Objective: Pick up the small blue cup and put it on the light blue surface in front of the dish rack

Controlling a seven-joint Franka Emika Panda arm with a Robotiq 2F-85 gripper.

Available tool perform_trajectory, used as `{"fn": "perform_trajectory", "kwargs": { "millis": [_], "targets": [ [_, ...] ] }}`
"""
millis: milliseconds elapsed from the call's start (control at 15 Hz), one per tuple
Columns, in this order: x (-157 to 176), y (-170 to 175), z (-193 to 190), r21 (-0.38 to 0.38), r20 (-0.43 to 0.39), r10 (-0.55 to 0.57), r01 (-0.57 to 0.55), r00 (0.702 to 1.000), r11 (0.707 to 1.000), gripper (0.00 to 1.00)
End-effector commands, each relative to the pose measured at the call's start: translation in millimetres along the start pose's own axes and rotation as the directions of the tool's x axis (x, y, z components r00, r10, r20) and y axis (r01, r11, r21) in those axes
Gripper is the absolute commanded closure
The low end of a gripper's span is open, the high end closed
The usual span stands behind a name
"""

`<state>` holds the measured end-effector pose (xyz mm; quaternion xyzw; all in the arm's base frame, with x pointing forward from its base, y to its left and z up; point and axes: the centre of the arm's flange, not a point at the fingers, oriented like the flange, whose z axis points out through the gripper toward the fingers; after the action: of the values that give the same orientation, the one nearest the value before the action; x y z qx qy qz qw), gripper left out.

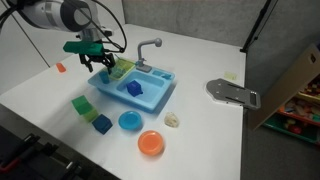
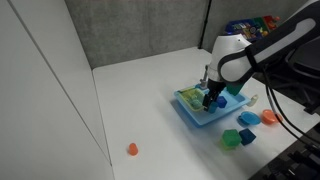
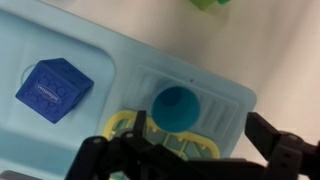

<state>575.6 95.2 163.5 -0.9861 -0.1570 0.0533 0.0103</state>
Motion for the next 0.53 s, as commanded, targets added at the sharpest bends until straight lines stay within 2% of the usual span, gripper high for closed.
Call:
{"fn": "perform_trajectory", "kwargs": {
  "millis": [0, 467],
  "targets": [
    [-32.7, 0.6, -21.9, 0.029, -0.041, 0.061, -0.059, 0.997, 0.998, 0.0],
    [-85.7, 20.3, -49.5, 0.076, -0.083, 0.217, -0.211, 0.973, 0.975, 0.0]
  ]
}}
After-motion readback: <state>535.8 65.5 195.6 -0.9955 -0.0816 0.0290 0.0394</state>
